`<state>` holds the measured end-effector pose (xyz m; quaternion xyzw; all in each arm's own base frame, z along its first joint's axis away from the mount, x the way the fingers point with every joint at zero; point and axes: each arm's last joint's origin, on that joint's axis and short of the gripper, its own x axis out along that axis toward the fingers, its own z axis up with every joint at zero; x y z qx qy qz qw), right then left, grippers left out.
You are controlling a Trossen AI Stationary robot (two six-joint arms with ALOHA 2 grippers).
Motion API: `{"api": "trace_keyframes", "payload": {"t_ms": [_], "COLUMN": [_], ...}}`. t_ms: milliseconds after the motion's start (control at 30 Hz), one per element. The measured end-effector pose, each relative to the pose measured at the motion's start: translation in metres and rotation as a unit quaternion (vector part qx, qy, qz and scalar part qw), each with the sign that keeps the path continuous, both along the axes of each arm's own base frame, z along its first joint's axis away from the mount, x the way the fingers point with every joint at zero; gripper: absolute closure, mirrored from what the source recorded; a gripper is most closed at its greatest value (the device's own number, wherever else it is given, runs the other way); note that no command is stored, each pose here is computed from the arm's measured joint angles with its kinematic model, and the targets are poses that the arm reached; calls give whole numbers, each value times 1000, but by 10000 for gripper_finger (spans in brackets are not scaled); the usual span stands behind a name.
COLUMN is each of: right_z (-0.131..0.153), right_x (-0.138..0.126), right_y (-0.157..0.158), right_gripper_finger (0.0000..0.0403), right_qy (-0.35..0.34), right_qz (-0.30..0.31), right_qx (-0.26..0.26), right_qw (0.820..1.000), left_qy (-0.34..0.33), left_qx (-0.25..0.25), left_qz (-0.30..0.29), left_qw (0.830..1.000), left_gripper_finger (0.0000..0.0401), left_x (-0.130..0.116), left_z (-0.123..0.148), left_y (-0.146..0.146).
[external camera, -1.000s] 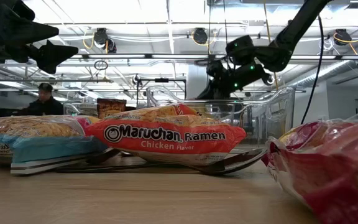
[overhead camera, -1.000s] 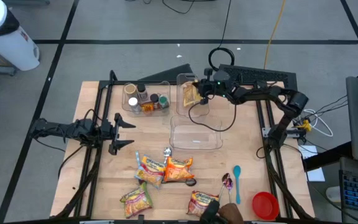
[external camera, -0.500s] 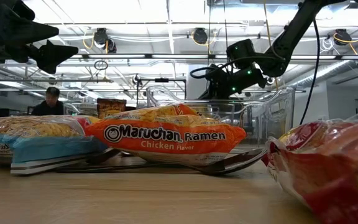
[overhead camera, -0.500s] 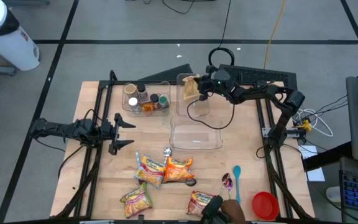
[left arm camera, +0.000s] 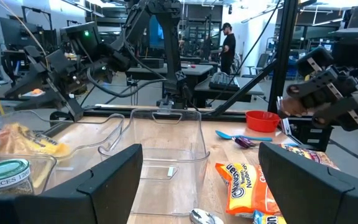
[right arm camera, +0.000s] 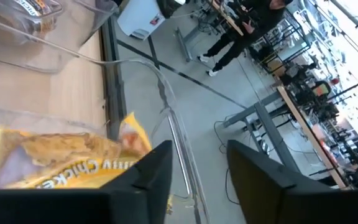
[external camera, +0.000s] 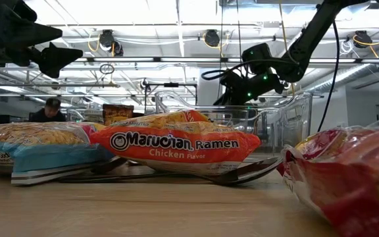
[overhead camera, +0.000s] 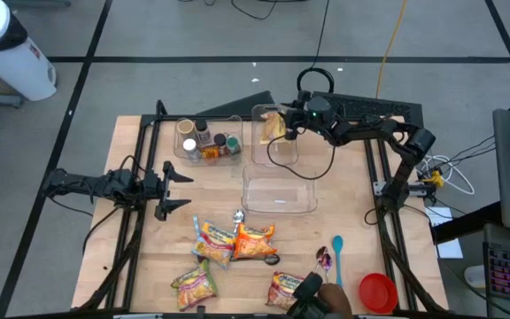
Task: Pick & Place Food Item
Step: Put the yellow noodle pack into the top right transparent container, then put the red noodle pack into the top right transparent container
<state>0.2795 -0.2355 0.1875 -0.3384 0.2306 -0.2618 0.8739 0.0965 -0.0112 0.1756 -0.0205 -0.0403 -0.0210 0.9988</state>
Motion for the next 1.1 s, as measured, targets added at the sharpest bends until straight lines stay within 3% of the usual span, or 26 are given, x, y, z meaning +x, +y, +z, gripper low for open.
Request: {"api": "trace_keyframes", "payload": {"t_ms": [267, 500, 633, 833, 1100], "right_z": [10, 59, 88, 116, 119], "right_x": [1, 9, 11, 4, -2], "right_y": [5, 50, 94, 166, 244], "right_gripper_finger": [194, 175, 176, 181, 180], "right_qy": [-6, -69, -127, -180, -135], "right_qz": [-36, -52, -7, 79, 249], "right_qx": [-21, -41, 22, 148, 276], "right_qw": [999, 995, 992, 969, 919], "left_qy": [0, 0, 0, 0, 0], "left_qx": [0, 0, 0, 0, 0], "left_qz": [0, 0, 0, 0, 0], "left_qw": [1000, 1000, 1000, 1000, 1000], "left_gripper_finger": [77, 77, 77, 77, 77], "left_x": [0, 0, 0, 0, 0], "left_z": [0, 0, 0, 0, 0], "left_y": [0, 0, 0, 0, 0]}}
